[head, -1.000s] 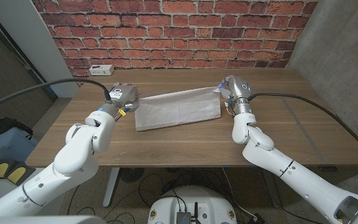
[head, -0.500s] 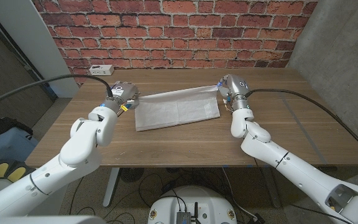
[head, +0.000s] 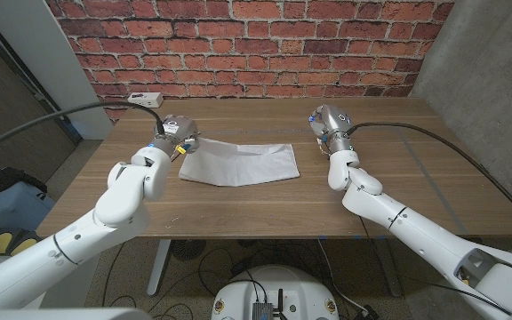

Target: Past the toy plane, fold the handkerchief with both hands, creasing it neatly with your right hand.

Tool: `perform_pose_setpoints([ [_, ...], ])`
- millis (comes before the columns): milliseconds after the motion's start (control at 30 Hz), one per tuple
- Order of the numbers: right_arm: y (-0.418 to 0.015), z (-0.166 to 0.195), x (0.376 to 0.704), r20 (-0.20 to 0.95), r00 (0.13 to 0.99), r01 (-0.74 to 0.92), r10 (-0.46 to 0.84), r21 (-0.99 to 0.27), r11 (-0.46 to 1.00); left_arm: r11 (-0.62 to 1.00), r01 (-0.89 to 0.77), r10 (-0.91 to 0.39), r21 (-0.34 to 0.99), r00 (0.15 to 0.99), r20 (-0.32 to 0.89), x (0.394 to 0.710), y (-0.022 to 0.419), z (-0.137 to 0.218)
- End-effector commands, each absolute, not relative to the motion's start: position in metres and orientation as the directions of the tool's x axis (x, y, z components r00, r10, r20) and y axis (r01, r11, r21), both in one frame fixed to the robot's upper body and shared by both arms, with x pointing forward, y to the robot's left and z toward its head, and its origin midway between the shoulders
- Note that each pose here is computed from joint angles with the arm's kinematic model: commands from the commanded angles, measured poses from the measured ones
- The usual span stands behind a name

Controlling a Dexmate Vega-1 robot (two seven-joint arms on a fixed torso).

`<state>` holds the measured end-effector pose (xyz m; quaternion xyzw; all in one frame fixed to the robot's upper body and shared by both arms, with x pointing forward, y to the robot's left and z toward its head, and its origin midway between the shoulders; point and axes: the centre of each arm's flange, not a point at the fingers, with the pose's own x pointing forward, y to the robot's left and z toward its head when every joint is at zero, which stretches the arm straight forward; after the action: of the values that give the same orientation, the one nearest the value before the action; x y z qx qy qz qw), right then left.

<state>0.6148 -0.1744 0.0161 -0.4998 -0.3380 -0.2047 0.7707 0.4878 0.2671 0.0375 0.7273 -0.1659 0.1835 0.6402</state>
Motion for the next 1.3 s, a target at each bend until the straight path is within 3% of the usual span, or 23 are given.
perform_pose_setpoints([
  [33,-0.175,0.020,0.622,0.719,0.694,0.647,0.032,-0.644,0.409,-0.196,-0.462,0.013,0.865,0.881,0.474,0.500,0.265,0.041],
  [767,-0.173,0.022,0.615,0.725,0.687,0.656,0.039,-0.643,0.396,-0.238,-0.484,0.060,0.842,0.858,0.510,0.519,0.272,0.043],
  [1300,-0.175,0.021,0.611,0.725,0.688,0.660,0.034,-0.644,0.386,-0.273,-0.468,0.052,0.840,0.865,0.499,0.551,0.271,0.042],
])
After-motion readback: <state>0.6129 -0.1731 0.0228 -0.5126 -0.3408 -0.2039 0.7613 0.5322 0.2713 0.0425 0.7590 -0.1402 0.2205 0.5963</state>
